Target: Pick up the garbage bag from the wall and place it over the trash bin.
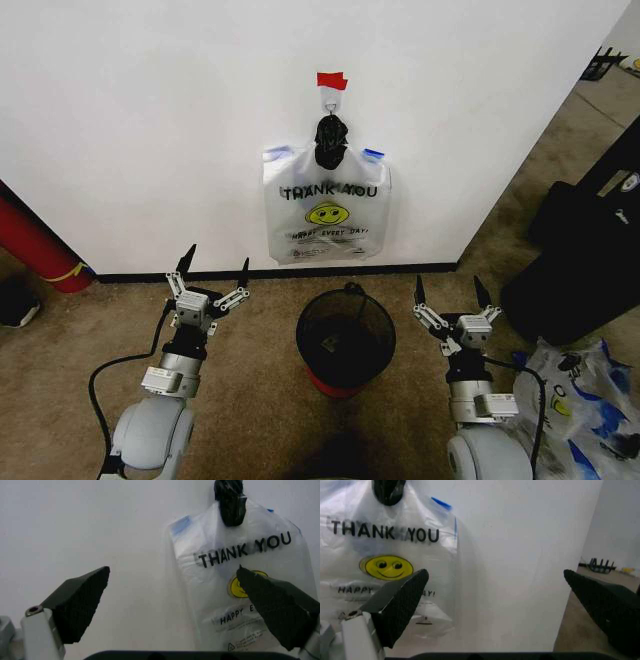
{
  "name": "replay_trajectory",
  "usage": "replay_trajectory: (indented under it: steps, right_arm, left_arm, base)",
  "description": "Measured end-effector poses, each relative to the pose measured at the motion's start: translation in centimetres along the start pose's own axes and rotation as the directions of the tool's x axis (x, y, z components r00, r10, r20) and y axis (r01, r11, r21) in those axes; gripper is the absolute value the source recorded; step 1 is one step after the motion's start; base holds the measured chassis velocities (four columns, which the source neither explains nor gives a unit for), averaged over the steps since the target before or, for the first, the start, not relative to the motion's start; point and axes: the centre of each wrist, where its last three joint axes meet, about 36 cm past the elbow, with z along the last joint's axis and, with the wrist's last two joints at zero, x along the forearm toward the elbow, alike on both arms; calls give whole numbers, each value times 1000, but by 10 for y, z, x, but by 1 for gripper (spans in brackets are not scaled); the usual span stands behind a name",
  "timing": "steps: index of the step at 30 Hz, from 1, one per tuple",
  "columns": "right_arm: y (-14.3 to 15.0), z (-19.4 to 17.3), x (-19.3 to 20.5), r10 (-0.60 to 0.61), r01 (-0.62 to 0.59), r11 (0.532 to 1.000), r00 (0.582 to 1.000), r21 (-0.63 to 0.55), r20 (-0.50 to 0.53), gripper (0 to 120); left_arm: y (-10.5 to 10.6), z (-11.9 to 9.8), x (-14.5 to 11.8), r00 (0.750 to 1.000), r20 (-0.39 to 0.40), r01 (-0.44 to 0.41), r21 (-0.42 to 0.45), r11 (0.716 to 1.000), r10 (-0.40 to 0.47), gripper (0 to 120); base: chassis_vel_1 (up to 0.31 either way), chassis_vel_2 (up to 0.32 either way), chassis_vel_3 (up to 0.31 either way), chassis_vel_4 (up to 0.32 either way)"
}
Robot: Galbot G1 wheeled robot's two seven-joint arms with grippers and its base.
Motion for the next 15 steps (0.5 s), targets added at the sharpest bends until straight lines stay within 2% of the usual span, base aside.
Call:
replay_trajectory:
  steps: [10, 15]
  right_arm:
    - [-2, 4, -4, 12, -13, 997, 1000, 73, 19, 100]
    - [-5, 6, -5, 10, -14, 994, 999, 107, 38, 100]
  left_arm:
    - [-2, 2, 0, 999, -32, 6, -7, 1000, -6, 100]
    - [-6, -3, 0, 995, -94, 47, 61, 997, -41, 100]
  base:
    - [0, 0, 0, 0]
    - [0, 0, 0, 0]
